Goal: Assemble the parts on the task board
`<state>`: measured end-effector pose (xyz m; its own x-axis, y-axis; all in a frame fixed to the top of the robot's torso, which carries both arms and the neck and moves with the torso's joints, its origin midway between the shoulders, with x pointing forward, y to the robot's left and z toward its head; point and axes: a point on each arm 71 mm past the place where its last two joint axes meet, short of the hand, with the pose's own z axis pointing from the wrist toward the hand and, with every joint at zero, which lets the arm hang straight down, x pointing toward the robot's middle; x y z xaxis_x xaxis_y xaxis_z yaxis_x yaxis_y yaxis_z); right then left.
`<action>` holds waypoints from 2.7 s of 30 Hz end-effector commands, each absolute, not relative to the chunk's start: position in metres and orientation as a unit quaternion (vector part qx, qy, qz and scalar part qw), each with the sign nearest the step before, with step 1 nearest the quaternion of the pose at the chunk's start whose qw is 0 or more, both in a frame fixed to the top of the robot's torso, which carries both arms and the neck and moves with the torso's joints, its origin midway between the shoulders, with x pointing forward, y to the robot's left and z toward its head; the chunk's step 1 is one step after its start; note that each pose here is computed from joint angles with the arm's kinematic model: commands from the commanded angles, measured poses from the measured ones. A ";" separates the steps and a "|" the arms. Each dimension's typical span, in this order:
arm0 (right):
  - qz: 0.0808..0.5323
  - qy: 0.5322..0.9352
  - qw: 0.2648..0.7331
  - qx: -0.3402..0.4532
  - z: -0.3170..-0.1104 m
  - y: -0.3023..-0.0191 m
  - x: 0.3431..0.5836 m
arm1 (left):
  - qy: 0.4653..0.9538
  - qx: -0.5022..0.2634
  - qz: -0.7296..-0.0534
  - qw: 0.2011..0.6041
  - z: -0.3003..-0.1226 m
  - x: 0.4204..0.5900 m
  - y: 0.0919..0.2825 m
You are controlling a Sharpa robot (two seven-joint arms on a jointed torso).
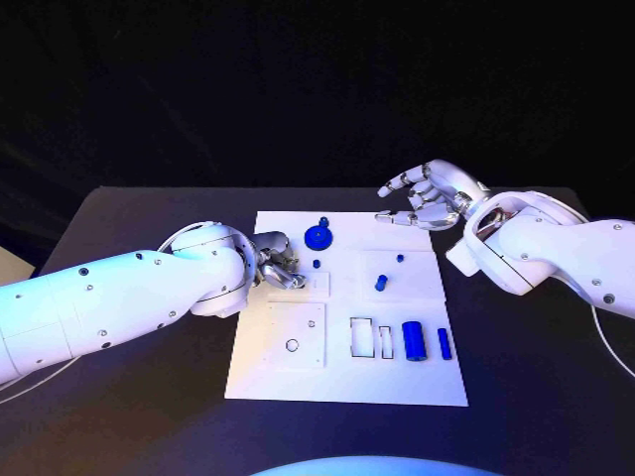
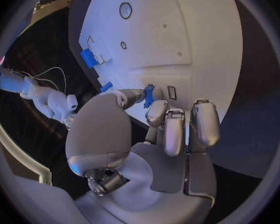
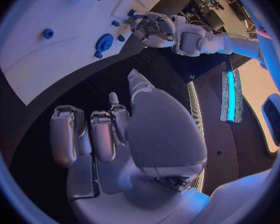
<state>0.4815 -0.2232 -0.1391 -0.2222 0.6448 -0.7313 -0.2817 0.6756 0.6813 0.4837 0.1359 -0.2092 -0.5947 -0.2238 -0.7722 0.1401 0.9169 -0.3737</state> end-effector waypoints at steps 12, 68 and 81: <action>0.382 0.686 0.606 0.127 -0.140 -0.222 0.481 | 0.895 -0.034 -0.192 0.402 -0.220 0.482 0.135; 0.382 0.684 0.608 0.128 -0.141 -0.222 0.482 | 0.892 -0.050 -0.190 0.406 -0.222 0.489 0.135; 0.381 0.684 0.608 0.129 -0.141 -0.223 0.482 | 0.892 -0.053 -0.189 0.407 -0.222 0.490 0.137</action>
